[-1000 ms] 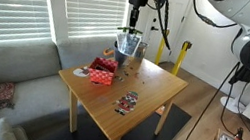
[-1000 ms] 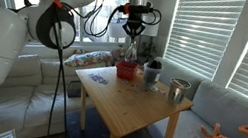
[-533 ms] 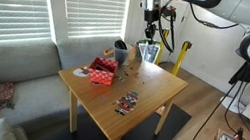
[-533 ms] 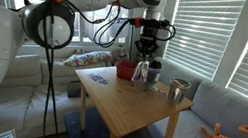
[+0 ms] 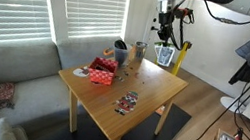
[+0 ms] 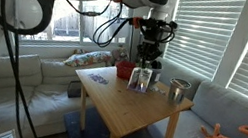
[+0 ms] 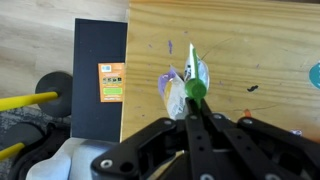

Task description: Pick up the two white packets with a green lid from the red basket and put them on the table

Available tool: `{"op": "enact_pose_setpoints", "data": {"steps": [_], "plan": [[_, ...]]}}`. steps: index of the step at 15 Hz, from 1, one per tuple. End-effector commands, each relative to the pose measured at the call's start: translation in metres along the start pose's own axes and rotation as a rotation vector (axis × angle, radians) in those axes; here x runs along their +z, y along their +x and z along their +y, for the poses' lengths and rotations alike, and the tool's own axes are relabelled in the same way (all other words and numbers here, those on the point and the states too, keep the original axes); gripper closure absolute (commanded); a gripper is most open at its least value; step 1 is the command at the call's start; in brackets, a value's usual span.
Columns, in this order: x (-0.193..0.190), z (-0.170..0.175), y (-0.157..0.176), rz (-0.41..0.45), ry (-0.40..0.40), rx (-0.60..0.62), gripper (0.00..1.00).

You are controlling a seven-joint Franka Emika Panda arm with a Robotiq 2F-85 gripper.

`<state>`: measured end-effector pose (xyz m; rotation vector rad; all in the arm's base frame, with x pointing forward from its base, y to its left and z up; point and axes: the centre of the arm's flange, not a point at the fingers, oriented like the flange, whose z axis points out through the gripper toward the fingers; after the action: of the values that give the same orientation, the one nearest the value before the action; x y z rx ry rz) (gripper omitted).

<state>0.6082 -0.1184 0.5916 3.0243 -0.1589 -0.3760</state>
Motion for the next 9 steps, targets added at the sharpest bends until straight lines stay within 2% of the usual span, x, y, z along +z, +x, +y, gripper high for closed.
{"op": "enact_pose_setpoints", "data": {"steps": [1, 2, 3, 4, 9], "plan": [[0.000, -0.002, 0.007, 0.011, 0.023, 0.001, 0.99], [0.007, 0.003, 0.009, 0.007, 0.021, 0.028, 0.99], [0.010, 0.002, 0.013, 0.038, 0.021, 0.035, 0.99], [0.013, 0.000, 0.016, 0.071, 0.014, 0.024, 0.99], [0.024, -0.017, 0.041, 0.124, -0.017, -0.009, 0.99]]}}
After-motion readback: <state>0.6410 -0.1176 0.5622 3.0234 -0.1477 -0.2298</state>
